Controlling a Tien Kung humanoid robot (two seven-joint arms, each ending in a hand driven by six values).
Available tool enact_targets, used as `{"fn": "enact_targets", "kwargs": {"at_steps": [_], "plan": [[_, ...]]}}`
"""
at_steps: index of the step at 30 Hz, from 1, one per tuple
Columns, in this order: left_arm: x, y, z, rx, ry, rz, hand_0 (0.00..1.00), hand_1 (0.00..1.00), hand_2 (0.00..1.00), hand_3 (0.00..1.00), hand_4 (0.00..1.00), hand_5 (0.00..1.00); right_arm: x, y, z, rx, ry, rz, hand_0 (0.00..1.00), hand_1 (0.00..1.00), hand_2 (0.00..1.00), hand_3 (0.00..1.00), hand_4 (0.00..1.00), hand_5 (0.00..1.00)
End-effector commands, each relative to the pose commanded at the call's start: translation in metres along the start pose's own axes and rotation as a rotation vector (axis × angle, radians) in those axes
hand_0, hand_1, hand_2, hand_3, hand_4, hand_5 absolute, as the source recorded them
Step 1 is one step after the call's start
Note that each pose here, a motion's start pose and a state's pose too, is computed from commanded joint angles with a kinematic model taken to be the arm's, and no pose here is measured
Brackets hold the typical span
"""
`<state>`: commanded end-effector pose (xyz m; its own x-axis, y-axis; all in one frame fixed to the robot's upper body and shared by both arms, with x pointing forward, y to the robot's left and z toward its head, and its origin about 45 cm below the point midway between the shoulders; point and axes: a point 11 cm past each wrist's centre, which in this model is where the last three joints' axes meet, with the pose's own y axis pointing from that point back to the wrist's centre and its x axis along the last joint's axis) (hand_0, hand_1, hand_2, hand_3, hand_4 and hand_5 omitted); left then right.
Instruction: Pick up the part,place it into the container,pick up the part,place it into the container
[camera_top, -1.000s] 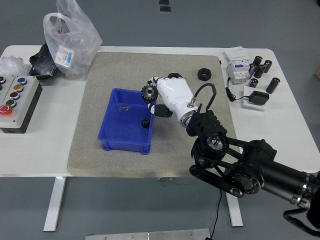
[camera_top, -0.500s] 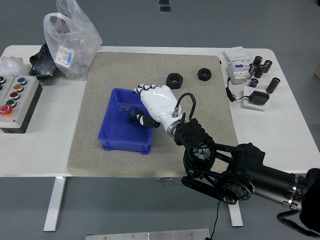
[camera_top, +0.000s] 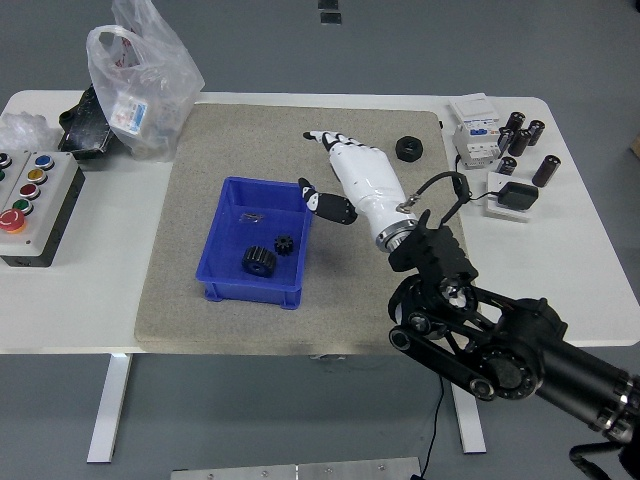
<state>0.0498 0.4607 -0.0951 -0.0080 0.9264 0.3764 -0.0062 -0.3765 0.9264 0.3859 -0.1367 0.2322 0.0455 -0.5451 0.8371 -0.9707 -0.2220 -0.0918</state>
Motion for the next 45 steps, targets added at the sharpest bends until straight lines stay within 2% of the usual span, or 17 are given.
{"fn": "enact_targets", "kwargs": {"at_steps": [1,2,7,9,13,14,19,22,28,45], "plan": [[0.000,0.000,-0.001,0.003,-0.001,0.000,0.614,0.603,0.602,0.611,0.483,0.577,0.006,0.002,0.007,-0.012,-0.050,0.024,0.563,0.774,0.813,0.818,0.595,0.252],[0.000,0.000,-0.003,0.006,-0.001,0.001,0.614,0.604,0.600,0.611,0.479,0.566,0.014,0.005,0.017,-0.028,-0.117,0.060,0.560,0.731,0.761,0.739,0.609,0.245],[0.001,-0.001,-0.006,0.007,0.000,0.005,0.614,0.604,0.600,0.611,0.479,0.566,0.033,0.020,0.051,-0.074,-0.325,0.145,0.560,0.731,0.761,0.739,0.609,0.245],[0.002,-0.001,-0.005,0.002,-0.003,0.006,0.613,0.603,0.600,0.610,0.479,0.563,0.036,0.028,0.063,-0.087,-0.399,0.168,0.582,0.722,0.748,0.724,0.638,0.268],[0.002,0.000,-0.003,-0.002,-0.007,0.005,0.613,0.603,0.600,0.610,0.479,0.563,0.040,0.046,0.088,-0.119,-0.544,0.219,0.582,0.722,0.748,0.724,0.638,0.268],[0.002,-0.001,-0.004,-0.002,-0.008,0.005,0.613,0.603,0.600,0.611,0.488,0.556,0.040,0.052,0.096,-0.130,-0.582,0.232,0.610,0.706,0.738,0.714,0.685,0.328],[0.005,-0.001,-0.009,0.007,0.001,0.010,0.613,0.603,0.600,0.611,0.488,0.556,0.031,0.080,0.129,-0.189,-0.740,0.284,0.610,0.706,0.738,0.714,0.685,0.328],[0.008,-0.001,-0.011,0.012,0.003,0.014,0.613,0.603,0.599,0.615,0.499,0.536,0.028,0.089,0.136,-0.193,-0.804,0.312,0.610,0.700,0.734,0.701,0.683,0.353],[0.013,-0.001,-0.008,0.001,-0.001,0.020,0.613,0.603,0.599,0.616,0.502,0.531,0.026,0.094,0.141,-0.203,-0.905,0.355,0.597,0.699,0.731,0.699,0.683,0.346],[0.026,-0.001,-0.015,0.008,-0.003,0.039,0.613,0.603,0.600,0.619,0.534,0.508,0.026,0.098,0.144,-0.211,-0.934,0.377,0.646,0.699,0.729,0.697,0.708,0.366]]}}
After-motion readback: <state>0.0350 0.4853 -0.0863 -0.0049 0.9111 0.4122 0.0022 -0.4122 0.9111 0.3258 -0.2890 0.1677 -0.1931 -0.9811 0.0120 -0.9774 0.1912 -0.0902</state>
